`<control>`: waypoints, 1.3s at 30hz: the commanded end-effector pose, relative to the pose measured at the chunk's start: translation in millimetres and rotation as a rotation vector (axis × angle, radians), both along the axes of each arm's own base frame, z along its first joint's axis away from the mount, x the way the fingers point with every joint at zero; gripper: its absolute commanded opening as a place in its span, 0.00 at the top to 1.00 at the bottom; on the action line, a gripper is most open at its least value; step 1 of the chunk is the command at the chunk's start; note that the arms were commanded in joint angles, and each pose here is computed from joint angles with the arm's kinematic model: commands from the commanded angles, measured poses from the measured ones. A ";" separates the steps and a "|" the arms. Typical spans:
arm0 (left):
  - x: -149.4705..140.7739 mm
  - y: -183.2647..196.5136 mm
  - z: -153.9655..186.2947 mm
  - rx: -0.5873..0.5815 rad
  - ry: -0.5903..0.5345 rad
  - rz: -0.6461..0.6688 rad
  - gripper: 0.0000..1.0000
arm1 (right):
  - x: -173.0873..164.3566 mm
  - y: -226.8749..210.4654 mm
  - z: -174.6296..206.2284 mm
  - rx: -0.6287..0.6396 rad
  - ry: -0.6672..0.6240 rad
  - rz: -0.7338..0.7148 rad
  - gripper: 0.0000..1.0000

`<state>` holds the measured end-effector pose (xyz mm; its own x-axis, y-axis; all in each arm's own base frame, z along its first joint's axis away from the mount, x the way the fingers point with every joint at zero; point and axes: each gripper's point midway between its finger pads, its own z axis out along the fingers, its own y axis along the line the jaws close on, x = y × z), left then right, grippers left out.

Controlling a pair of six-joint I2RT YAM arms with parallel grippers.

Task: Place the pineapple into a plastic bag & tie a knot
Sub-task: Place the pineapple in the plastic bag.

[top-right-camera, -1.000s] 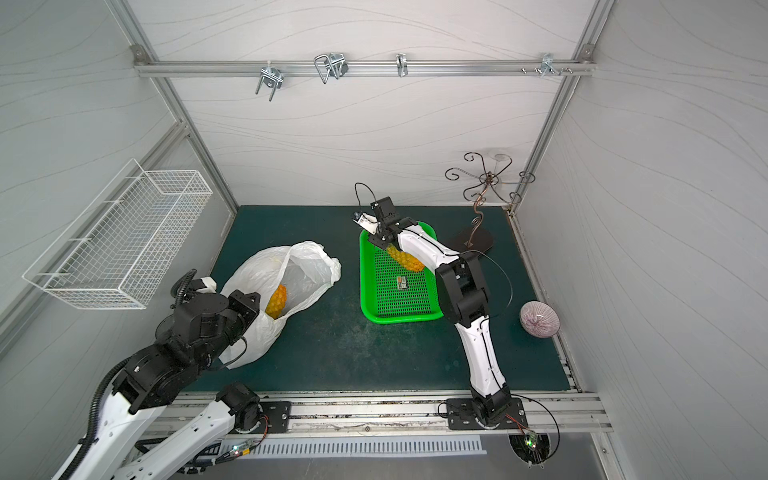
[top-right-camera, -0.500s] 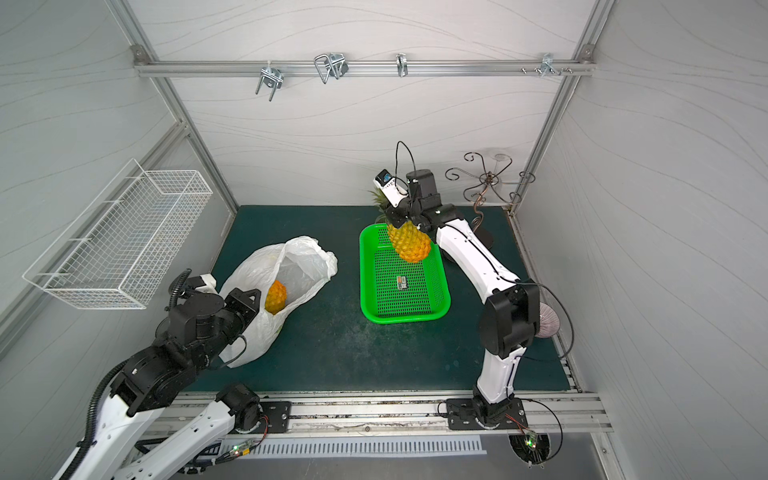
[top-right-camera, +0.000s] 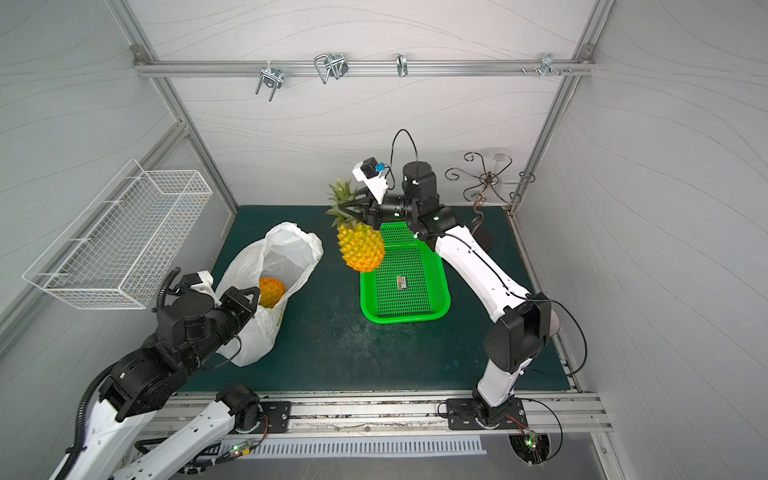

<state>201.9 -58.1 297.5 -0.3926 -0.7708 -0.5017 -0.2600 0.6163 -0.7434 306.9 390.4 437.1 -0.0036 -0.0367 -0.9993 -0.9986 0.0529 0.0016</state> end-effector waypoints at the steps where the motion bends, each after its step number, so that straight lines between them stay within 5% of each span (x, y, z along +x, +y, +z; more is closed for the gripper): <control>1: -4.8 2.4 19.2 -0.034 -0.038 0.001 1.00 | -56.0 24.0 61.6 0.201 -0.179 0.194 1.00; 7: -10.0 5.3 19.2 -0.042 -0.032 0.004 1.00 | -48.5 84.1 62.8 0.358 -0.175 0.212 1.00; 14: -17.2 12.5 26.6 -0.058 -0.036 0.027 1.00 | -37.6 148.0 14.8 0.343 -0.255 0.180 1.00; 21: -32.2 21.0 33.8 -0.041 -0.015 0.023 1.00 | -19.8 171.9 -12.8 0.369 -0.238 0.123 1.00; 27: -36.6 18.3 32.2 -0.071 -0.002 0.008 1.00 | -38.8 190.2 -13.9 0.400 -0.249 0.126 1.00; 32: -37.9 23.2 43.9 -0.071 -0.034 0.023 1.00 | -45.2 200.8 -66.0 0.309 -0.228 0.125 0.99; 39: -35.3 32.9 55.8 -0.086 -0.088 0.081 1.00 | -54.2 189.6 -101.6 0.216 -0.174 0.159 0.42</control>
<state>166.2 -35.3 325.6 -0.3778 -0.7968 -0.4716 -0.2832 0.5844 -0.7605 261.9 598.1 281.7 0.0869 0.1008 -0.9911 -0.9914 -0.0894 -0.0960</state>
